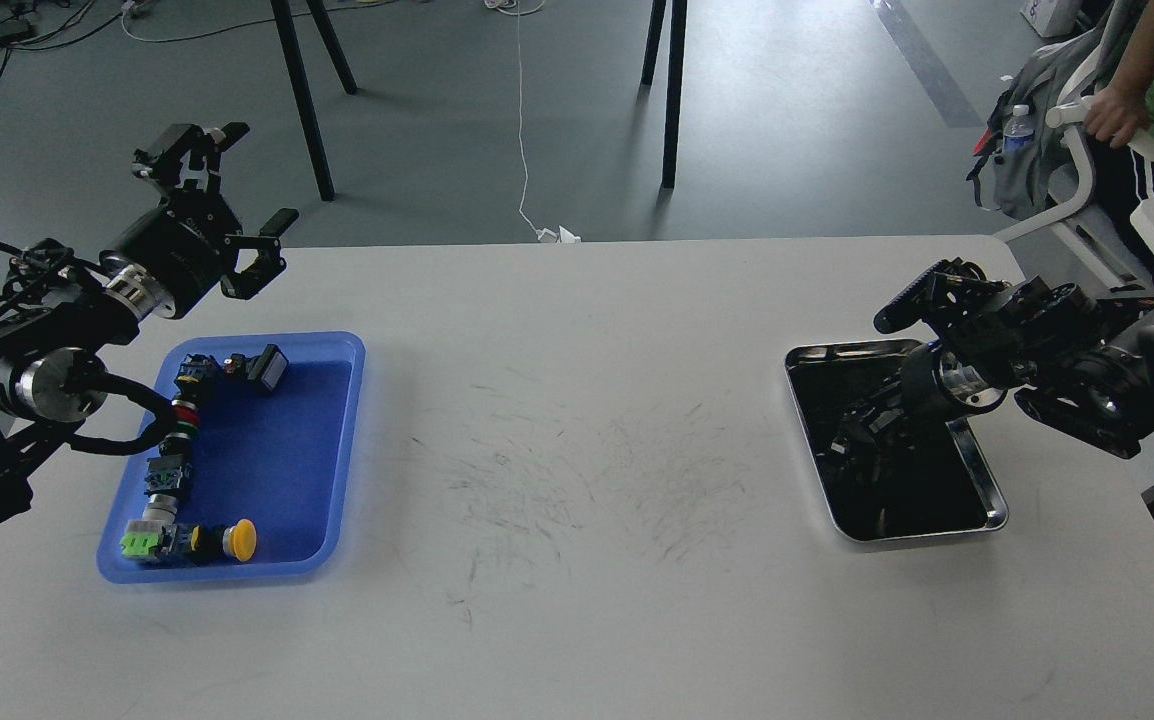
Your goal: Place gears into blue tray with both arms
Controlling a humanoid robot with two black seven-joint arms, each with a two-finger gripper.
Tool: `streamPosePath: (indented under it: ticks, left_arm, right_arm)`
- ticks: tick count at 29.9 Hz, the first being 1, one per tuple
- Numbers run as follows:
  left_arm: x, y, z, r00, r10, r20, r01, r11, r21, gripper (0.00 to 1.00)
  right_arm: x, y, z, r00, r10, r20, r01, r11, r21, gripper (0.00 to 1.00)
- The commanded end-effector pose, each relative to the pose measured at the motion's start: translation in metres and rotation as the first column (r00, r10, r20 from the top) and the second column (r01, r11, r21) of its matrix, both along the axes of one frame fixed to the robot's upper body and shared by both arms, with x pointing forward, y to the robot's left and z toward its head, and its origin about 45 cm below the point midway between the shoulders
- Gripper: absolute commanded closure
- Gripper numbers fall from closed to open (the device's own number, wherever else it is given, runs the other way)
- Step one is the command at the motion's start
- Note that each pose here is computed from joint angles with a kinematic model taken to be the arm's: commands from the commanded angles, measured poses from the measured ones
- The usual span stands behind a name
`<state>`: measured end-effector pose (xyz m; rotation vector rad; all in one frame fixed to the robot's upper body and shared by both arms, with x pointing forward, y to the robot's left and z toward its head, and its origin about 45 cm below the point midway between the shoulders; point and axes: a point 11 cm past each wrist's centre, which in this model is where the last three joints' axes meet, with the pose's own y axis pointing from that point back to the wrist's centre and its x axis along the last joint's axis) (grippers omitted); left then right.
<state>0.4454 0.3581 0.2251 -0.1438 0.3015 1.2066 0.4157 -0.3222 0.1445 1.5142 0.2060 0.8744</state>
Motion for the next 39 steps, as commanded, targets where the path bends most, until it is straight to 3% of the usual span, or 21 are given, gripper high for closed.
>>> streamPosePath:
  ticks: [1, 8, 16, 25, 33, 39]
  left_arm:
    - [0.000, 0.001, 0.001, 1.000, 0.002, 0.001, -0.002, 1.000, 0.001, 0.01]
    - [-0.001, 0.006, 0.002, 1.000, 0.007, 0.002, -0.007, 1.000, 0.007, 0.01]
    - [-0.004, 0.012, 0.002, 1.000, 0.013, -0.001, -0.013, 1.000, 0.010, 0.01]
    - [-0.006, 0.028, 0.010, 0.999, 0.036, 0.010, -0.036, 0.999, 0.027, 0.01]
    - [-0.008, 0.037, 0.013, 0.999, 0.049, 0.014, -0.050, 0.998, 0.039, 0.01]
    - [-0.009, 0.046, 0.017, 0.998, 0.061, 0.018, -0.062, 0.997, 0.050, 0.01]
  right_arm:
    - [0.010, 0.009, 0.012, 0.999, -0.003, 0.036, 0.002, 0.999, 0.037, 0.99]
    - [0.026, 0.037, 0.029, 0.995, -0.014, 0.095, 0.000, 0.990, 0.141, 0.99]
    - [0.051, 0.125, 0.063, 0.963, 0.010, 0.271, -0.120, 0.911, 0.394, 0.99]
    - [0.027, 0.246, 0.051, 0.929, 0.052, 0.367, -0.282, 0.741, 0.609, 0.99]
    - [0.022, 0.237, 0.031, 0.918, 0.005, 0.396, -0.275, 0.729, 0.627, 0.99]
    - [0.005, 0.249, 0.023, 0.924, 0.066, 0.377, -0.312, 0.700, 0.642, 0.99]
